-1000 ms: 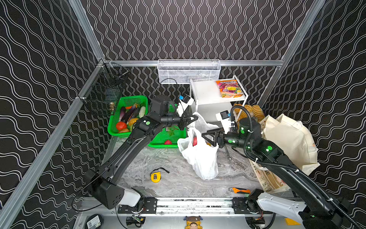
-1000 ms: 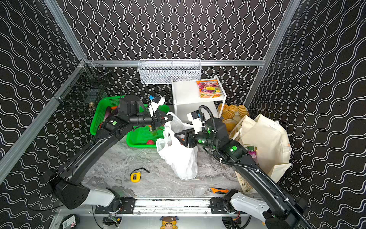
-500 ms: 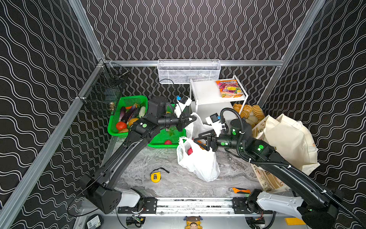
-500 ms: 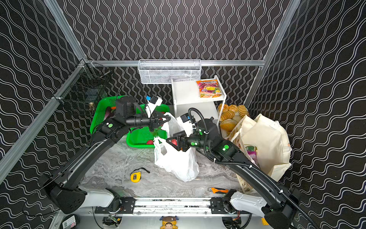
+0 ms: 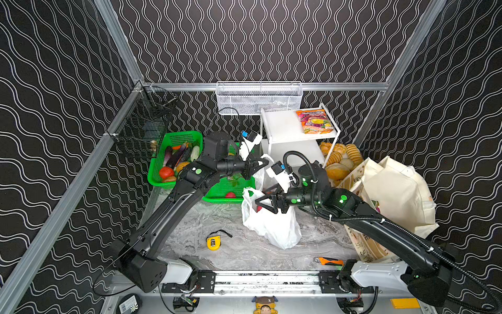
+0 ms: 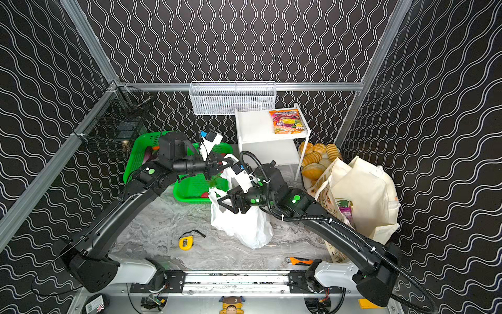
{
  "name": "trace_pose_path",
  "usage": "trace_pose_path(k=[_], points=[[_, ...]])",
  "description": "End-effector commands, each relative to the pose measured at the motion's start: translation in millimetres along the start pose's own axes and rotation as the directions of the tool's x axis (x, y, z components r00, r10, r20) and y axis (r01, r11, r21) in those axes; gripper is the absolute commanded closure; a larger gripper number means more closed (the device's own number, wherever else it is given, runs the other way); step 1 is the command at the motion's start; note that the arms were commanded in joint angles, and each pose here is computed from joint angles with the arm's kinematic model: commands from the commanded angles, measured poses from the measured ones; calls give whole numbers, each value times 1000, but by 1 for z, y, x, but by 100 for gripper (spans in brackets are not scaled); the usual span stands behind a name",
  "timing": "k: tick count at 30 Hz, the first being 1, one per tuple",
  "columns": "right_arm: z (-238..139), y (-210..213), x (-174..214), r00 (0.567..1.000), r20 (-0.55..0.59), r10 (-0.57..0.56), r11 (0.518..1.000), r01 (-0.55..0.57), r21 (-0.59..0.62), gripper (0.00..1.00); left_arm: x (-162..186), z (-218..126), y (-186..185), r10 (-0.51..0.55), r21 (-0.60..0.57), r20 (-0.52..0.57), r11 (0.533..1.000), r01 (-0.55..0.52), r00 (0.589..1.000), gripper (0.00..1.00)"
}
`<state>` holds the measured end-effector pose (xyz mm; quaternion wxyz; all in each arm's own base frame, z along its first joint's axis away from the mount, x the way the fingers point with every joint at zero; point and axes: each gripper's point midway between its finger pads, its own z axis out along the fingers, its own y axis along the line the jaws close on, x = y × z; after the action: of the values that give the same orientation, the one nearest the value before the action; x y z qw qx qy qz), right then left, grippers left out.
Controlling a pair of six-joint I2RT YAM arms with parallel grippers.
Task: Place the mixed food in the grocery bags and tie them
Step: 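Grasp the bag's other handle with the left gripper while the right holds its handle, then lift the bag by both handles, pulling the left gripper away from the right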
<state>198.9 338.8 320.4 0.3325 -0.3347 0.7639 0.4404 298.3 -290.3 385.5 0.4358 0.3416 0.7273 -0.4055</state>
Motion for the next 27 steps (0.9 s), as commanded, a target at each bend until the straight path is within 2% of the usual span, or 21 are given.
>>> trace_pose_path(k=[1, 4, 6, 9, 13, 17, 21, 24, 27], points=[[-1, -14, -8, 999, 30, -28, 995, 25, 92, 51, -6, -6, -2, 7, -12, 22, 1000, -6, 1000, 100], [-9, -13, -15, 995, 79, -52, 993, 44, 106, 85, -10, -13, -7, 5, -18, 36, 1000, -4, 999, 100], [-21, -7, -22, 988, 129, -80, 992, 66, 110, 98, -12, -20, -12, 0, -18, 41, 1000, 1, 999, 100], [-46, -4, -32, 965, 234, -121, 985, 88, 146, 100, -12, -33, -18, -43, -36, 40, 998, 45, 998, 100], [-86, -4, -42, 910, 380, -166, 971, 82, 226, 100, -10, -56, -34, -107, -31, 57, 994, 108, 993, 100], [-113, -5, -51, 872, 456, -177, 959, 49, 278, 100, -12, -81, -49, -202, -44, 81, 978, 206, 976, 100], [-121, -1, -61, 850, 495, -179, 959, 38, 281, 100, -19, -102, -68, -240, -15, 95, 970, 242, 966, 100], [-113, -3, -64, 849, 495, -186, 960, 49, 277, 100, -7, -111, -57, -246, -118, 66, 960, 253, 967, 100], [-89, -11, -65, 878, 447, -171, 962, 52, 267, 100, 7, -125, -27, -264, -324, 70, 906, 272, 962, 100]])
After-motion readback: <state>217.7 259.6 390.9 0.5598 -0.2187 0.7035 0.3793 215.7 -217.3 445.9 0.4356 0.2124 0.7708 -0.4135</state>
